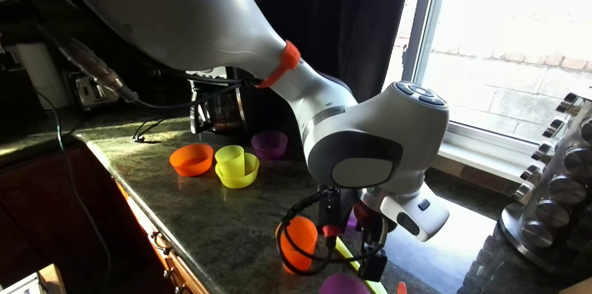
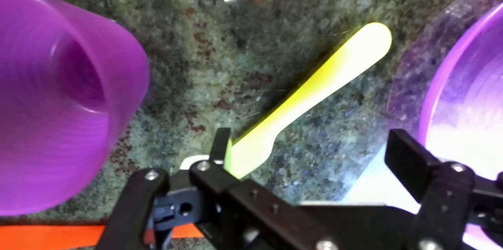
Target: Place the green cup in the bowl and place the green knife on the green bowl
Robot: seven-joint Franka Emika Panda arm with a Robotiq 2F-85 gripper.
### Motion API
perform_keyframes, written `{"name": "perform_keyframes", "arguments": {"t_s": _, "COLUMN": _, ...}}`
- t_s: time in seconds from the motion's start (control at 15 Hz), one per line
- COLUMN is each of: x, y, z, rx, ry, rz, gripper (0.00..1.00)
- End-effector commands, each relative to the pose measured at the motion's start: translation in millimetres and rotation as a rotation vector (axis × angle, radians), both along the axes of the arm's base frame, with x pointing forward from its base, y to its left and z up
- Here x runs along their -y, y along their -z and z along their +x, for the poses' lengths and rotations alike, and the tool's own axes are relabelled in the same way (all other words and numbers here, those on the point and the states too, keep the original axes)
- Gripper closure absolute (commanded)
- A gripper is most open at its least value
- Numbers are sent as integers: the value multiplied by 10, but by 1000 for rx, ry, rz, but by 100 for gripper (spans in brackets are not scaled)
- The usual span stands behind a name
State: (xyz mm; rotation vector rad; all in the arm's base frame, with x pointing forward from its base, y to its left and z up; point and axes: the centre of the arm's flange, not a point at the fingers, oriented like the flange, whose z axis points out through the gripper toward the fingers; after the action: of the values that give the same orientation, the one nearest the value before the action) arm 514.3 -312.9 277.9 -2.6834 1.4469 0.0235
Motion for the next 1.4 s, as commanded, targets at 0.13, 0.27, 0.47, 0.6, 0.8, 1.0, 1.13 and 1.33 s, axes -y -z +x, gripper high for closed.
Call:
{"name": "perform_keyframes", "arguments": {"t_s": 0.13, "x": -14, "y": 104, "z": -50, "rx": 12, "ry": 50, "rz": 38, "gripper": 2}}
{"name": "perform_keyframes", "arguments": {"t_s": 0.27, "x": -27, "y": 120, "z": -27, "rx": 18, "ry": 55, "rz": 42, "gripper": 15}}
{"name": "perform_keyframes", "arguments": {"t_s": 0.47, "x": -44, "y": 157, "z": -12, "rx": 11, "ry": 57, "rz": 47, "gripper": 29}}
{"name": "perform_keyframes", "arguments": {"t_s": 0.6, "x": -44, "y": 190, "z": -14, "rx": 0, "ry": 57, "rz": 48, "gripper": 20}}
{"name": "perform_keyframes", "arguments": {"t_s": 0.8, "x": -31, "y": 236, "z": -24, "rx": -14, "ry": 59, "rz": 44, "gripper": 24}}
{"name": "perform_keyframes", "arguments": {"t_s": 1.0, "x": -37, "y": 260, "z": -19, "rx": -14, "ry": 62, "rz": 48, "gripper": 52}}
{"name": "perform_keyframes", "arguments": {"t_s": 1.13, "x": -20, "y": 236, "z": -25, "rx": -11, "ry": 66, "rz": 45, "gripper": 69}}
{"name": "perform_keyframes", "arguments": {"t_s": 1.33, "x": 2, "y": 212, "z": -27, "rx": -9, "ry": 69, "rz": 42, "gripper": 90}}
